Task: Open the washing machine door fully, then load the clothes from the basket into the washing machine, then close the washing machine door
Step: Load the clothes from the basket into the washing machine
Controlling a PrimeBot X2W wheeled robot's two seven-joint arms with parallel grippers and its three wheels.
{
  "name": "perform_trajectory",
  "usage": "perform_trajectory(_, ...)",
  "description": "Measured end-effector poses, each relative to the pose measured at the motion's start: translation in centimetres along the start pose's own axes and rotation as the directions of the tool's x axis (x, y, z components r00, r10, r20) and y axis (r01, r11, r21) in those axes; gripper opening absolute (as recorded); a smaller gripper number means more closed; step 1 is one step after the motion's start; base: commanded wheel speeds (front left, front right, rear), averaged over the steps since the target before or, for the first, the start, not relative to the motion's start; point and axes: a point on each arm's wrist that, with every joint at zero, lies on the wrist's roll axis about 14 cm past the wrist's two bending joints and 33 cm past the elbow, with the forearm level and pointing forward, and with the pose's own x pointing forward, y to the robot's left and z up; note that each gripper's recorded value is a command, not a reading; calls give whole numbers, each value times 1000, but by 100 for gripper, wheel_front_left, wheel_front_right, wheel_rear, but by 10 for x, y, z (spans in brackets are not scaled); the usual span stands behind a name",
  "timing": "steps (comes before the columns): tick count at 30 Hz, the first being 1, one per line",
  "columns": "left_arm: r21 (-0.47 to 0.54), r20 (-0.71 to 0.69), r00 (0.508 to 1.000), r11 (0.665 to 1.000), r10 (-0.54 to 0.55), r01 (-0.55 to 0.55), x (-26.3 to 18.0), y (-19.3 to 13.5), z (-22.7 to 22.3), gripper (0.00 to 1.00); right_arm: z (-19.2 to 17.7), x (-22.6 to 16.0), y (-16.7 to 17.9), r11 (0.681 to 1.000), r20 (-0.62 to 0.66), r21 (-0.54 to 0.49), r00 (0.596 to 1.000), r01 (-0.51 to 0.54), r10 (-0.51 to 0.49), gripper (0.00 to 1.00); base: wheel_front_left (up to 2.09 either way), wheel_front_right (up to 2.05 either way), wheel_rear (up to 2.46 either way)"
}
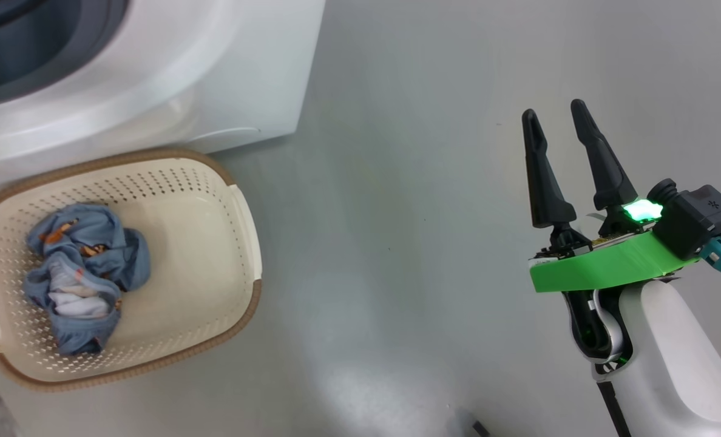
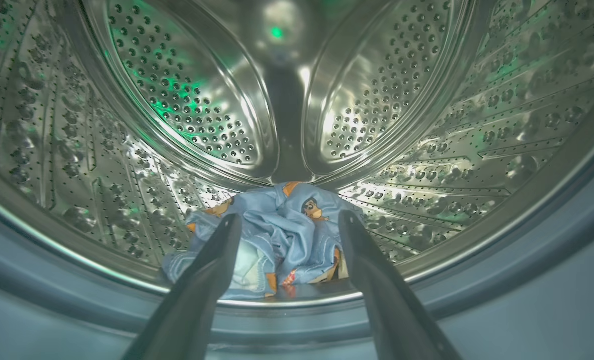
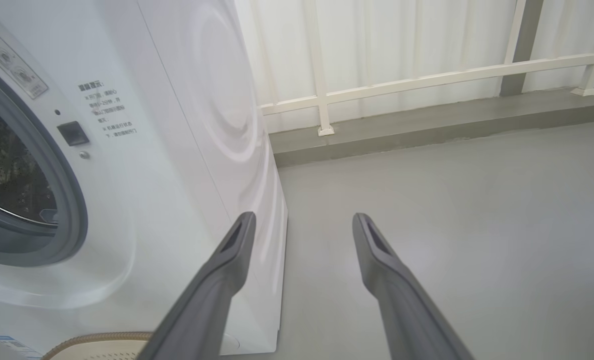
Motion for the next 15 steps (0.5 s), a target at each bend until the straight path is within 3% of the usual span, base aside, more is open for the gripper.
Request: perform_trajectory(15,2,20,1000,1000,4,-4,-71,-3,4,100,22,-15,10,999,33,-26,998,-44,45,100,0,0,0)
